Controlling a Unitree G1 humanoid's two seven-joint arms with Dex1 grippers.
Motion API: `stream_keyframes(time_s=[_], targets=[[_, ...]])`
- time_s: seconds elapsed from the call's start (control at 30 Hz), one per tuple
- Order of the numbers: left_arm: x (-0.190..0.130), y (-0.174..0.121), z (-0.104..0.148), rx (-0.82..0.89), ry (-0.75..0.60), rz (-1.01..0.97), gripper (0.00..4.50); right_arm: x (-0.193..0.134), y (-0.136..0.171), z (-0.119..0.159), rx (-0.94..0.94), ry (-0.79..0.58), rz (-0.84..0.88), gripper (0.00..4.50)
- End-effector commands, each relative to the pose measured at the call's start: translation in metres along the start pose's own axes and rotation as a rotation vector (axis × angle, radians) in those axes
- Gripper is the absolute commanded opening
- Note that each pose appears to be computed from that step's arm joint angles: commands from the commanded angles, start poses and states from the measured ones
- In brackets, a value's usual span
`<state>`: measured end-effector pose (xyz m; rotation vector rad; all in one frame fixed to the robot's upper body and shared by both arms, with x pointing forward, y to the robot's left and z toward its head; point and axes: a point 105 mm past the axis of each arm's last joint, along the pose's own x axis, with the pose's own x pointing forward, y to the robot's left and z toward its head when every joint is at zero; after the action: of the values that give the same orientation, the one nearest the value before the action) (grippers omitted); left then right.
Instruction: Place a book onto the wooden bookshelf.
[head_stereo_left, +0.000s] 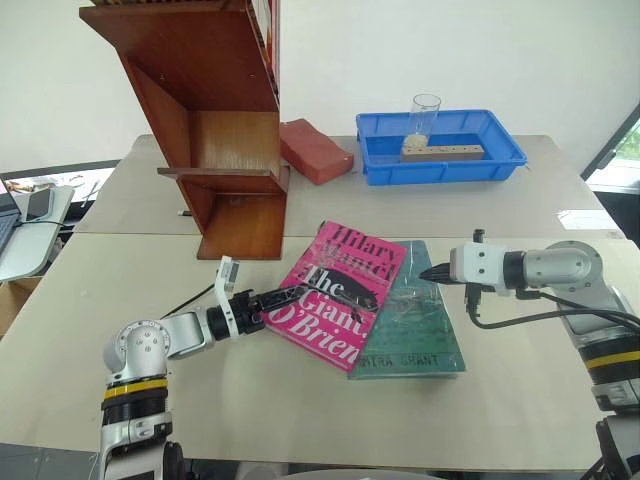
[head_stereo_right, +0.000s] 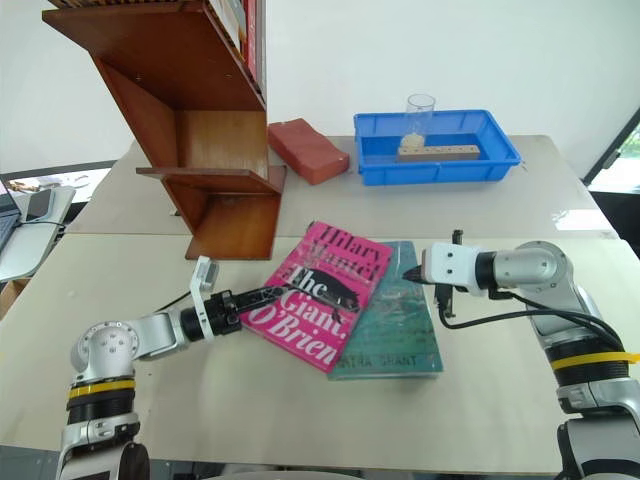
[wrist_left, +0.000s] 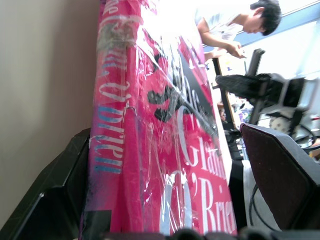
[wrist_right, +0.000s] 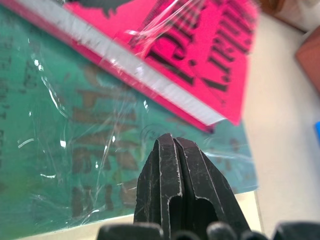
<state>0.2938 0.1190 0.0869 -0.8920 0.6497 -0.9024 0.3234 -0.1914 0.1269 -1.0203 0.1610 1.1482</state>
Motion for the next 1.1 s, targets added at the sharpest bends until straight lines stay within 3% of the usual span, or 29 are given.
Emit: stream_keyframes(time_s=[0.03, 0.27, 0.43, 0.6, 0.87, 1.1], targets=[[0.012, -0.016, -0.001, 0.040, 0.063, -0.088, 4.46, -0.004, -0.010, 0.004, -0.044, 0.014, -0.026, 0.00], [0.010, -0.039, -0.038, 0.063, 0.261, -0.206, 4.46, -0.011, -0.008, -0.001, -0.028, 0.037, -0.030, 0.00], [0.009, -0.044, -0.036, 0.082, 0.256, -0.225, 4.46, -0.016, -0.006, -0.005, -0.018, 0.059, -0.019, 0.00], [0.009, -0.029, -0.028, 0.051, 0.201, -0.157, 4.46, -0.013, -0.006, -0.008, -0.027, 0.083, -0.022, 0.00], [0.035, -0.028, -0.033, 0.008, 0.203, -0.183, 4.46, 0.005, -0.014, -0.017, -0.117, 0.142, -0.040, 0.00], [0.041, -0.034, -0.045, 0.013, 0.248, -0.215, 4.46, 0.026, -0.014, 0.010, -0.152, 0.010, -0.038, 0.00]])
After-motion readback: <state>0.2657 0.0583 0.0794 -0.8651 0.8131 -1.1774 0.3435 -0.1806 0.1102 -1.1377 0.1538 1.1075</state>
